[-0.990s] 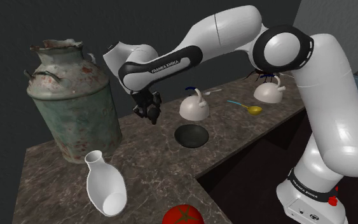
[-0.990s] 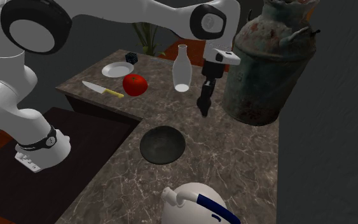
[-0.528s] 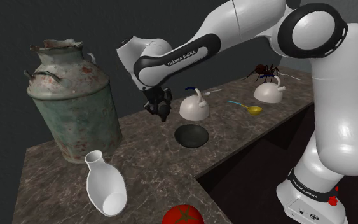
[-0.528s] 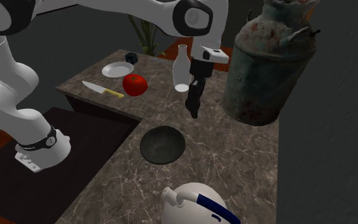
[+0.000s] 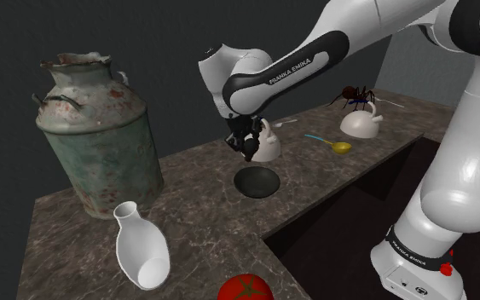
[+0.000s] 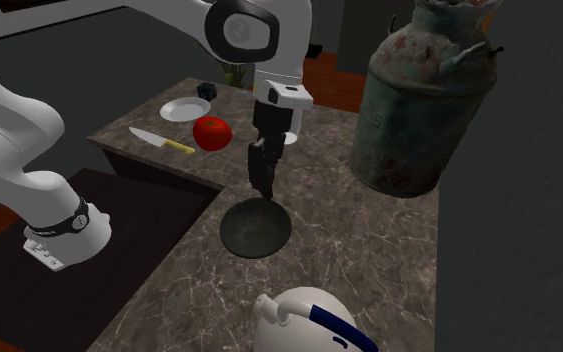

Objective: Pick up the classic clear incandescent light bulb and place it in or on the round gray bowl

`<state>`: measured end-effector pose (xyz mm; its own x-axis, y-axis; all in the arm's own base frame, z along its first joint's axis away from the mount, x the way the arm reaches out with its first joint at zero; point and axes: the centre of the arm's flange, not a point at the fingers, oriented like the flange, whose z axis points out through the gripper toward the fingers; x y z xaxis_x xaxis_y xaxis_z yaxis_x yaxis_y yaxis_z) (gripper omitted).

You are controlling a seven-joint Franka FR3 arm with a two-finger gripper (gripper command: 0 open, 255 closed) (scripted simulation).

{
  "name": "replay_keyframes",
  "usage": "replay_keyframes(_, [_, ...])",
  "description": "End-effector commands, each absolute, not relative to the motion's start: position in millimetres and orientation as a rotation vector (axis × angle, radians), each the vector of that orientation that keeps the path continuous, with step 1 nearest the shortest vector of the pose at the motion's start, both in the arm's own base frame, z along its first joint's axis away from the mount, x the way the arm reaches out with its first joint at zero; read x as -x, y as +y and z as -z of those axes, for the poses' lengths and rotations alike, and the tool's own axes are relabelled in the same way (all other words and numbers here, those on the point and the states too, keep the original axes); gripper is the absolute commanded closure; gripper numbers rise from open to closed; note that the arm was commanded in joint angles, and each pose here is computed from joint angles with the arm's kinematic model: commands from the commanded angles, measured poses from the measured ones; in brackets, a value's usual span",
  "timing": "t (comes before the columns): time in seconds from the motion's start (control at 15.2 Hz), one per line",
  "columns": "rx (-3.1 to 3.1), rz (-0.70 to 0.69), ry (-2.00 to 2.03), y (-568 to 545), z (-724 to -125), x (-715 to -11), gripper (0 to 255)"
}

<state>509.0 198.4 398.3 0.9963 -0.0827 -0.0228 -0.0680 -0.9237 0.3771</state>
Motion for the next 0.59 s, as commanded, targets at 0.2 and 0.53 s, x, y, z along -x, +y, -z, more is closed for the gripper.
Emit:
replay_keyframes(0.2, [-2.754,0.054,-0.108,180,-384,-491,255])
replay_keyframes(0.53, [-2.754,0.054,-0.108,180,-358,-491,255])
